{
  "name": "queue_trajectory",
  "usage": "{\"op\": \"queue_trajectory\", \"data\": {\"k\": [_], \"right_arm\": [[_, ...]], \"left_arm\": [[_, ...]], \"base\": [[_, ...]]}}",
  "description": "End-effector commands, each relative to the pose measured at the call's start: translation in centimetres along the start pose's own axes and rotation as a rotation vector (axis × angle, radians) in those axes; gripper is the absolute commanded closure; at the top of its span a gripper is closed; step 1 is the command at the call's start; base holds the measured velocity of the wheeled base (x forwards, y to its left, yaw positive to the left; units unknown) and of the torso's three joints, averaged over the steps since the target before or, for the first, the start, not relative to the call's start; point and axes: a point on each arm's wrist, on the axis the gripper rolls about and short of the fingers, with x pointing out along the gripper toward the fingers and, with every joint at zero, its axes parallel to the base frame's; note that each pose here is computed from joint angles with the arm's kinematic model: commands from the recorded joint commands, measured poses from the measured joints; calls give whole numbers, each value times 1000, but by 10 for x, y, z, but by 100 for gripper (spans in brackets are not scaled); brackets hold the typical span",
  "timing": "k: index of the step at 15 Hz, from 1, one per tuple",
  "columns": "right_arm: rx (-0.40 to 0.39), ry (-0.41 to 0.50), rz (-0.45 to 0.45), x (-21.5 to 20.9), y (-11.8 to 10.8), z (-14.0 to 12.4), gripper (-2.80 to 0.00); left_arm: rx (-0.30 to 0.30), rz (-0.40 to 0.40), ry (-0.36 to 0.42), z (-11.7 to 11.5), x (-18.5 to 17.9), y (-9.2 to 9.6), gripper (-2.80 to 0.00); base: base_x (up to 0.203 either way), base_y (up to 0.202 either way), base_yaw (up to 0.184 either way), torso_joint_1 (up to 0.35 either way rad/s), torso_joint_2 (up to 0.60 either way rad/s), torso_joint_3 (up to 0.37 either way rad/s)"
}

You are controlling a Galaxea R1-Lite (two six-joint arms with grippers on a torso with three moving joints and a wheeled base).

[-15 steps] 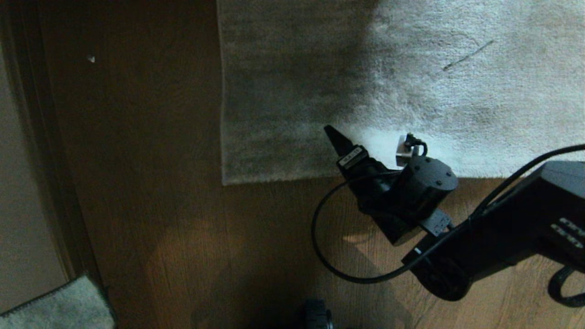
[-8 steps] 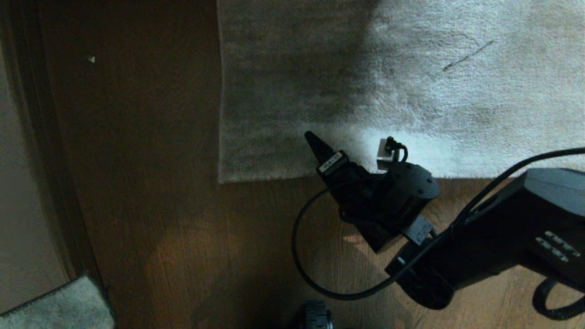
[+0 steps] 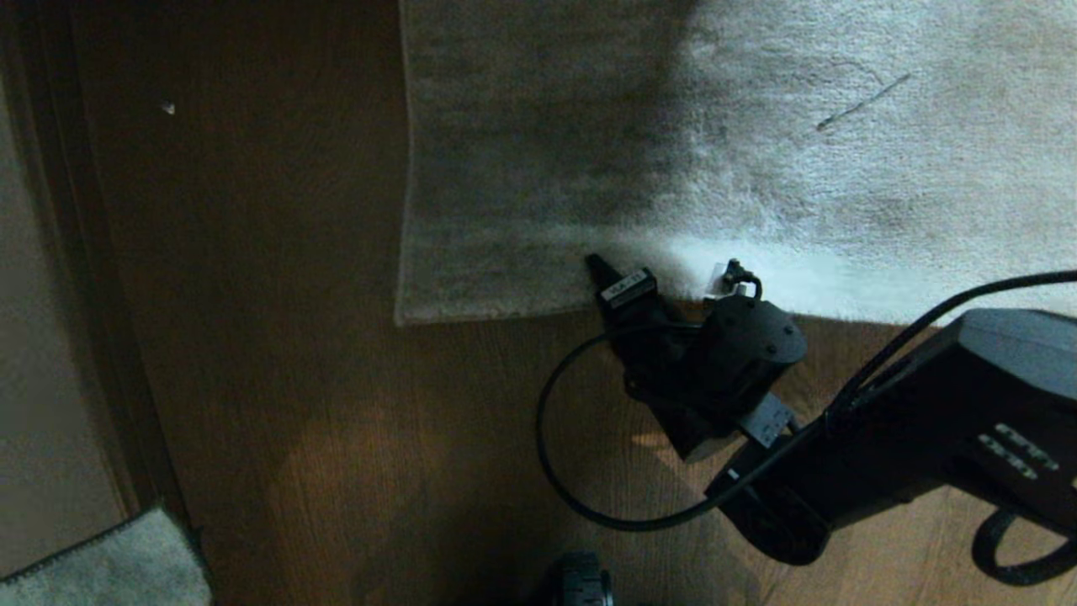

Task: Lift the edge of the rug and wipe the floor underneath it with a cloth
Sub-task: Lift up the carpet

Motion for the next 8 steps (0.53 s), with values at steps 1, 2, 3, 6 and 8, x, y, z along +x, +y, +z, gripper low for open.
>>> {"op": "queue_trajectory", "data": {"k": [1, 2, 3, 6, 8], "right_arm": [[72, -38, 27, -1, 4, 3, 0], [111, -51, 34, -1, 8, 7, 0], [136, -55, 38, -4, 12, 10, 0], [178, -53, 34, -15, 20, 19, 0], [198, -60, 51, -22, 31, 28, 0]], "left_arm": [[0, 1, 0, 0, 0, 0, 0], [0, 0, 0, 0, 0, 0, 0], [0, 0, 0, 0, 0, 0, 0], [0, 0, 0, 0, 0, 0, 0], [0, 1, 0, 0, 0, 0, 0]], "base": [[0, 0, 0, 0, 0, 0], [0, 0, 0, 0, 0, 0], [0, 0, 0, 0, 0, 0], [0, 0, 0, 0, 0, 0], [0, 0, 0, 0, 0, 0]]}}
